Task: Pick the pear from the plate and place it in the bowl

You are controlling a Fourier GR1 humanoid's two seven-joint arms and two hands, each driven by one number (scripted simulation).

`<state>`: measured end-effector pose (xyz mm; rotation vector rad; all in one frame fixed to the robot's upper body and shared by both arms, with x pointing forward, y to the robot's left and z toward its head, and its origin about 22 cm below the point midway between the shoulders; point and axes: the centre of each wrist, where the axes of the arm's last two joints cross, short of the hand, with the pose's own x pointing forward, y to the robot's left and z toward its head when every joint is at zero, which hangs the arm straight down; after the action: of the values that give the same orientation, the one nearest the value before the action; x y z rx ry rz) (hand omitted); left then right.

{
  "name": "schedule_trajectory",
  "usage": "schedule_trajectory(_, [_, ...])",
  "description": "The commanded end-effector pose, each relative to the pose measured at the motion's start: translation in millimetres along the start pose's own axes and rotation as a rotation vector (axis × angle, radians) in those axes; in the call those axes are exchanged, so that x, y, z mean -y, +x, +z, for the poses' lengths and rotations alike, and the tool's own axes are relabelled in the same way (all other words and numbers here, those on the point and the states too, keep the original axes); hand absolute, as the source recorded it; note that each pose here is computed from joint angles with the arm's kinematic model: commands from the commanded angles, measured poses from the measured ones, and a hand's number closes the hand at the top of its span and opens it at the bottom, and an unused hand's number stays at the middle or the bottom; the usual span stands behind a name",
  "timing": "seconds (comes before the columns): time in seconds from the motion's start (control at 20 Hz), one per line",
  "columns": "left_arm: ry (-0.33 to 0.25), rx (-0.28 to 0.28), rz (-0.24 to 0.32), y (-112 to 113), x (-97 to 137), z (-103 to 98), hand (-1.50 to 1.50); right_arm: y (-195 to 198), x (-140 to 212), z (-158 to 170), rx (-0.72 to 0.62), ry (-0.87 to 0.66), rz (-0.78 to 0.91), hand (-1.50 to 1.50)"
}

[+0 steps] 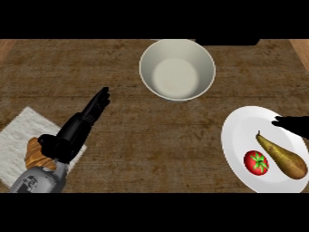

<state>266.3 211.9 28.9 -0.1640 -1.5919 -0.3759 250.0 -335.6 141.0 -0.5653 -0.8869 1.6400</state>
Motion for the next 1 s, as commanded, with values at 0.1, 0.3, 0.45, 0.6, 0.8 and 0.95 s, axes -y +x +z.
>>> schedule_trajectory(0.1, [-0.007, -0.010, 0.000, -7, 13, -8, 0.00, 20, -3, -8, -0.087, 0.060, 0.022, -1.50])
schedule_trajectory(0.3, [-0.011, 0.003, 0.002, 10, 3, -17, 0.00, 34, -26, -7, -0.058, 0.042, 0.021, -1.50])
schedule_trajectory(0.45, [-0.011, 0.000, 0.028, -1, 2, -12, 0.00, 28, -34, -8, -0.063, 0.012, 0.058, -1.50])
schedule_trajectory(0.6, [-0.009, -0.002, -0.010, 0, 8, 7, 0.00, 16, -42, -24, -0.058, -0.024, 0.060, -1.50])
schedule_trajectory(0.8, [-0.004, 0.005, 0.005, 0, 4, 1, 0.00, 26, -46, -10, -0.049, -0.094, 0.092, -1.50])
schedule_trajectory(0.95, [0.004, 0.005, 0.010, 11, -9, -15, 0.00, 54, -86, -10, -0.036, -0.112, 0.083, -1.50])
